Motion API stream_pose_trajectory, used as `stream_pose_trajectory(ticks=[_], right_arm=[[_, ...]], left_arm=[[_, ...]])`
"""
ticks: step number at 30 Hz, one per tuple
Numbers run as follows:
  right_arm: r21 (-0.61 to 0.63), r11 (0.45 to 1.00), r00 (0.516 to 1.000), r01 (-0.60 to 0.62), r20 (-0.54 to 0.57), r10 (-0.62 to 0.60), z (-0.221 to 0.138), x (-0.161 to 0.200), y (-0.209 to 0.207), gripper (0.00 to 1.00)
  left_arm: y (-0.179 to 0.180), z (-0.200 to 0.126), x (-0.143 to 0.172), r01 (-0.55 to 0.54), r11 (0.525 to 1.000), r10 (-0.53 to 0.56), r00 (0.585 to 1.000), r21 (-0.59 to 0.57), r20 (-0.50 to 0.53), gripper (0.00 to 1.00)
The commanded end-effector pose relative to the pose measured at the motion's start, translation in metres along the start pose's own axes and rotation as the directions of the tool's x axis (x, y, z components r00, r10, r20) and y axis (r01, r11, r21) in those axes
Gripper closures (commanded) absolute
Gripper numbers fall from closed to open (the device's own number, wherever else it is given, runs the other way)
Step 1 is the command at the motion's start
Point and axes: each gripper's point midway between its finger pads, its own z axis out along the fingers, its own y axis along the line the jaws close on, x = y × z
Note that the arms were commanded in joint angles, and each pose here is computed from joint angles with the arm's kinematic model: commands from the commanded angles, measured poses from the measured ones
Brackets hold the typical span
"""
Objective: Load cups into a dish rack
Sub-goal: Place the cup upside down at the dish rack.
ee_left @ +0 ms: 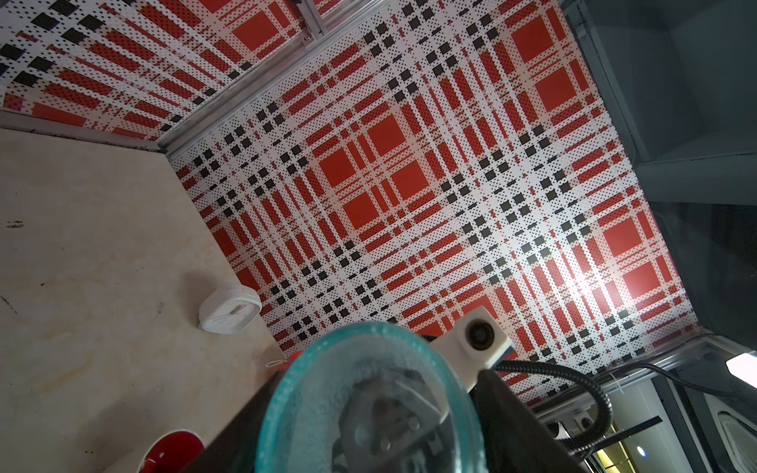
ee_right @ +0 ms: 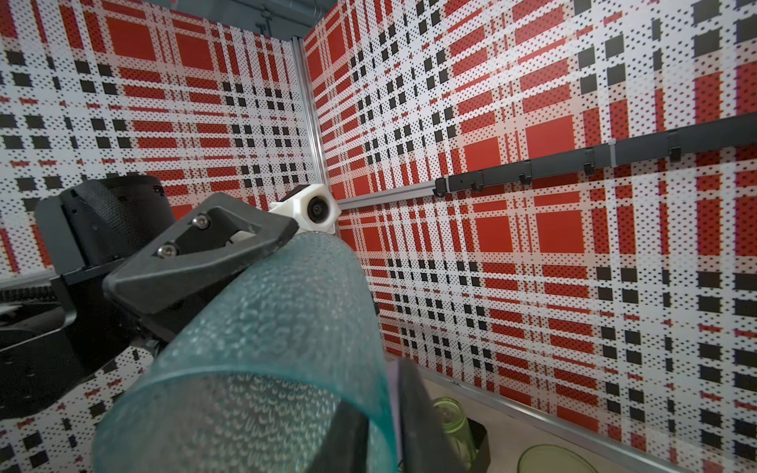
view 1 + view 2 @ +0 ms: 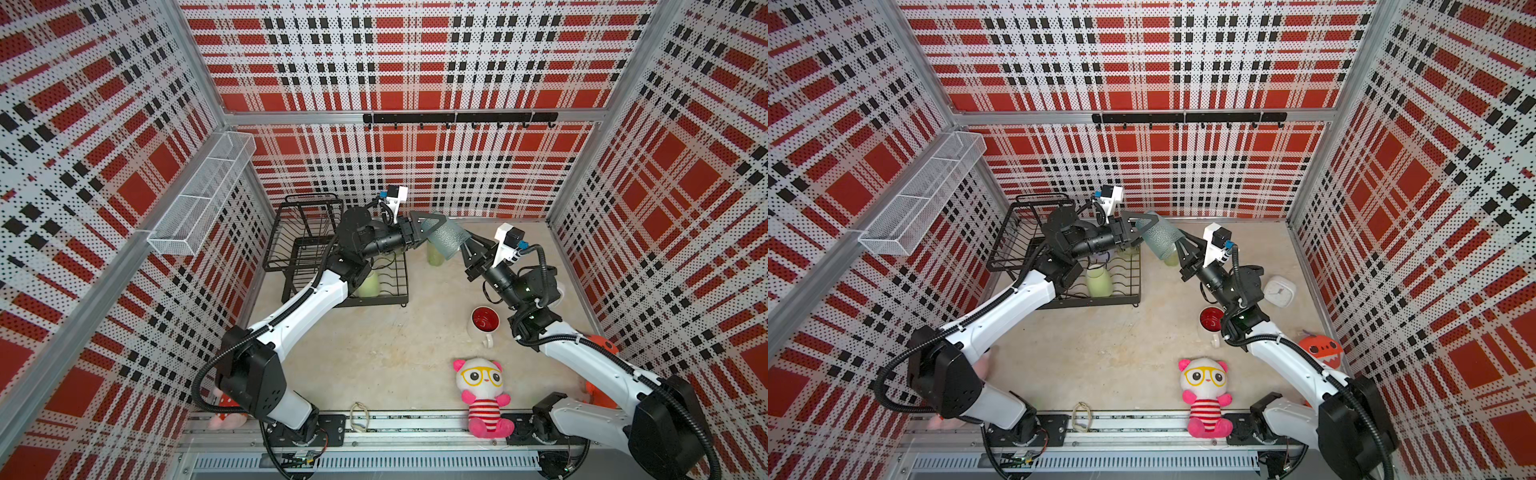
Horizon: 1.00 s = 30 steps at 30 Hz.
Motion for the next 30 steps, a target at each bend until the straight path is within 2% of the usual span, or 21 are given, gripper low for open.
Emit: stream_pose_trajectory(ticks=[1, 7, 10, 12, 13, 17, 19, 23, 26, 30], right_arm=[[-0.009, 1.000, 1.000, 0.003, -0.001, -0.003, 0.003, -0.005, 0.003, 0.53], [0.058, 0.998, 0.999, 0.030, -0.014, -0.030, -0.008, 0.005, -0.008, 0.23], [0.099, 0.994, 0.999, 0.050, -0.016, -0.049, -0.021, 0.007, -0.013, 0.13], [0.125, 0.990, 0.998, 0.064, -0.034, -0.060, -0.029, 0.010, -0.017, 0.08], [0.133, 0.989, 0.997, 0.070, -0.043, -0.065, -0.032, 0.012, -0.018, 0.01], [0.125, 0.987, 0.992, 0.101, -0.088, -0.090, -0.041, 0.022, -0.016, 0.00], [0.171, 0.982, 0.994, 0.076, -0.090, -0.062, -0.045, 0.024, -0.023, 0.00], [0.221, 0.974, 0.996, 0.045, -0.087, -0.027, -0.050, 0.029, -0.032, 0.00], [0.226, 0.973, 0.996, 0.033, -0.085, -0.014, -0.052, 0.031, -0.033, 0.00], [0.242, 0.970, 0.998, 0.018, -0.064, -0.002, -0.053, 0.027, -0.035, 0.00]], left_arm=[[-0.013, -0.010, -0.007, -0.070, 0.997, 0.069, 0.997, 0.024, 0.036, 0.39], [0.008, -0.030, -0.031, -0.111, 0.991, 0.121, 0.984, -0.078, 0.133, 0.41], [0.032, -0.043, -0.045, -0.160, 0.957, 0.202, 0.966, -0.242, 0.162, 0.40], [0.046, -0.053, -0.056, -0.220, 0.891, 0.305, 0.937, -0.396, 0.167, 0.40], [0.052, -0.058, -0.061, -0.242, 0.855, 0.350, 0.922, -0.458, 0.166, 0.40], [0.071, -0.083, -0.081, -0.262, 0.698, 0.491, 0.852, -0.666, 0.181, 0.39], [0.081, -0.094, -0.089, -0.243, 0.631, 0.533, 0.826, -0.737, 0.183, 0.40], [0.109, -0.107, -0.094, -0.207, 0.466, 0.604, 0.785, -0.860, 0.139, 0.40], [0.134, -0.109, -0.092, -0.175, 0.359, 0.627, 0.773, -0.917, 0.098, 0.39], [0.174, -0.108, -0.085, -0.152, 0.266, 0.614, 0.788, -0.952, 0.046, 0.39]])
